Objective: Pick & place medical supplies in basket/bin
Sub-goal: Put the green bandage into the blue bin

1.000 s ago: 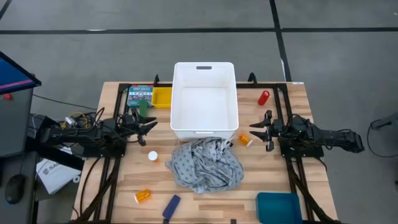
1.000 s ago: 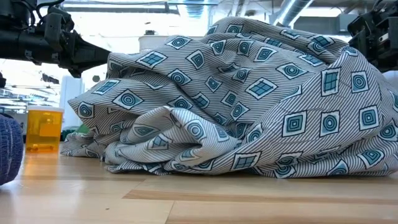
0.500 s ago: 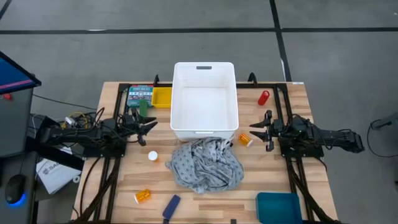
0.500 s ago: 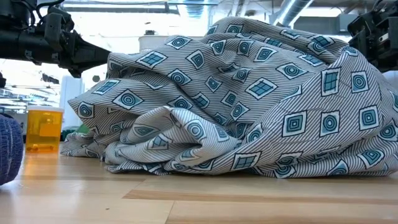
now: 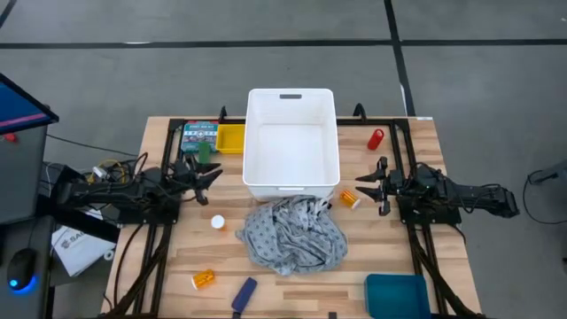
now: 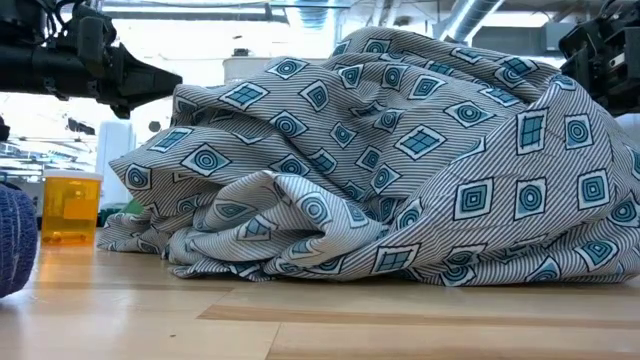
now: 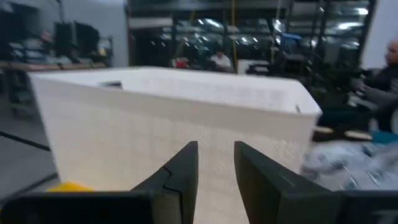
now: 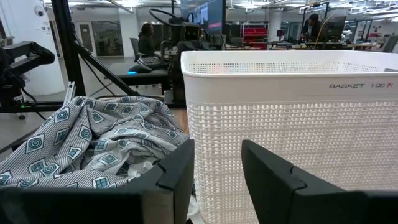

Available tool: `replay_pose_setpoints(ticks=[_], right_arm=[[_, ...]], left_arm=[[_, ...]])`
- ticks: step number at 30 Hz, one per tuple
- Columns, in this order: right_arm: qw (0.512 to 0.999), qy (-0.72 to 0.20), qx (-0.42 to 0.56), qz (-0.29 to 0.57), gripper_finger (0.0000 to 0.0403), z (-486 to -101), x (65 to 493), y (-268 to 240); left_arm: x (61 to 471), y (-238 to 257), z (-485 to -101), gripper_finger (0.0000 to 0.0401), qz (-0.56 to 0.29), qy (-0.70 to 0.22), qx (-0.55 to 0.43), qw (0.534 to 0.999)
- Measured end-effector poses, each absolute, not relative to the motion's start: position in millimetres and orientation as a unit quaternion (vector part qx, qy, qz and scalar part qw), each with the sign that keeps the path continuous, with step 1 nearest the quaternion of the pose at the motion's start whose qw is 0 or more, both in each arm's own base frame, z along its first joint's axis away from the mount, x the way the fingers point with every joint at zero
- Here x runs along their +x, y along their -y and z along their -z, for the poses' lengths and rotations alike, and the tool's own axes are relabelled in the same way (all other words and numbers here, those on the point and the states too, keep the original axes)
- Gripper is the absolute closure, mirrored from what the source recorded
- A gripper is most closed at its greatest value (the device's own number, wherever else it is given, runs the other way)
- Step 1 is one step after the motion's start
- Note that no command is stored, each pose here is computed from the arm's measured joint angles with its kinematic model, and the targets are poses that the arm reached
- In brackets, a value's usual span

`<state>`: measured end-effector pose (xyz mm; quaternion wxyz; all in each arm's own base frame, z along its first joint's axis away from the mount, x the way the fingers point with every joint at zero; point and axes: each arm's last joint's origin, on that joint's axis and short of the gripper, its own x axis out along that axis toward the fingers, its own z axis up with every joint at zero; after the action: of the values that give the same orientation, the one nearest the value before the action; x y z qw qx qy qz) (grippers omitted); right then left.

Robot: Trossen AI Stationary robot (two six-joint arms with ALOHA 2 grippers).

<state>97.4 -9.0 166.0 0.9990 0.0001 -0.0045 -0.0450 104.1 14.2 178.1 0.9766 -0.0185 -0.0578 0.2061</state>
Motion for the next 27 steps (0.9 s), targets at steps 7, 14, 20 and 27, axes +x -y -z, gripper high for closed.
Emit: replay_pose_setpoints(ticks=[7, 14, 20, 27], right_arm=[[0.999, 0.004, 0.000, 0.045, 0.0273, -165.9, 97.4, 8.9], [0.999, 0.005, 0.000, 0.045, 0.0273, -166.1, 97.3, 8.9], [0.995, 0.003, -0.070, 0.075, 0.0273, -166.7, 97.0, 11.9], [0.993, 0.055, 0.069, 0.078, 0.0273, -174.5, 96.5, 12.8]], left_arm=[[101.3, -18.0, -185.6, 0.0306, -0.251, 0.154, -0.232, 0.927], [98.5, -18.8, -194.3, 0.0306, -0.237, 0.225, -0.327, 0.887], [101.1, -16.4, -192.3, 0.0306, -0.167, 0.226, -0.445, 0.851], [101.1, -19.4, -191.9, 0.0306, -0.227, 0.242, -0.419, 0.845]])
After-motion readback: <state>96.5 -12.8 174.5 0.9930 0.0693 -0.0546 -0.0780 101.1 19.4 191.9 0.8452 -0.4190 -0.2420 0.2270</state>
